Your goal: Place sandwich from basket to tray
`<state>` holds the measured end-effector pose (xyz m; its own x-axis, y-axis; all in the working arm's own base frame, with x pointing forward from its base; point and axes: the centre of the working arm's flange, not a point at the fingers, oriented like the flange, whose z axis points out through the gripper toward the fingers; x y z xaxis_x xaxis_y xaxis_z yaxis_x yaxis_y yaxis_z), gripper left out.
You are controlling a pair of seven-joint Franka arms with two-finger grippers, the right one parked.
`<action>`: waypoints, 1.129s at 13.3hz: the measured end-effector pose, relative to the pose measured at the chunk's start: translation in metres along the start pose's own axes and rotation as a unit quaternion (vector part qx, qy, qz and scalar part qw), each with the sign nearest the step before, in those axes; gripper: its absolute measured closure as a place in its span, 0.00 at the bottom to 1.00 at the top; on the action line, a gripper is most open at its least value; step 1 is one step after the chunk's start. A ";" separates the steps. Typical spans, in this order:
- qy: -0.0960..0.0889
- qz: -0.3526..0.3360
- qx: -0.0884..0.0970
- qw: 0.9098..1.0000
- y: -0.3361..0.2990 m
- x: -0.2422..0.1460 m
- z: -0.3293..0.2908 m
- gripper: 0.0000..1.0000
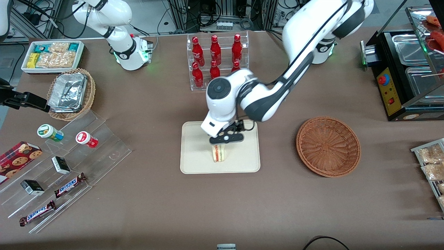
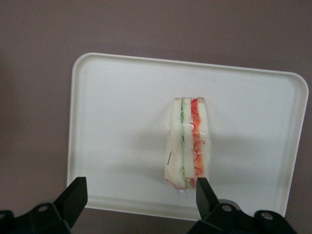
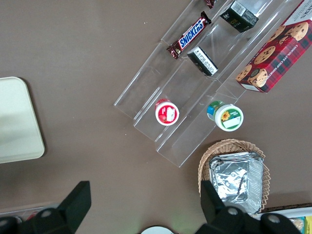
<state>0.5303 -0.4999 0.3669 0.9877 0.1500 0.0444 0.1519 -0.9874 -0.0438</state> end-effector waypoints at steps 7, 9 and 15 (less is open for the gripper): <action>-0.013 -0.075 0.045 0.996 -0.168 0.046 -0.151 0.01; -0.027 -0.053 0.050 0.997 -0.222 0.057 -0.173 0.01; -0.065 0.022 0.032 0.997 -0.377 0.094 -0.210 0.01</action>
<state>0.5582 -0.1238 0.5977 0.9894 0.1151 -0.0881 0.1055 -0.9886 -0.1075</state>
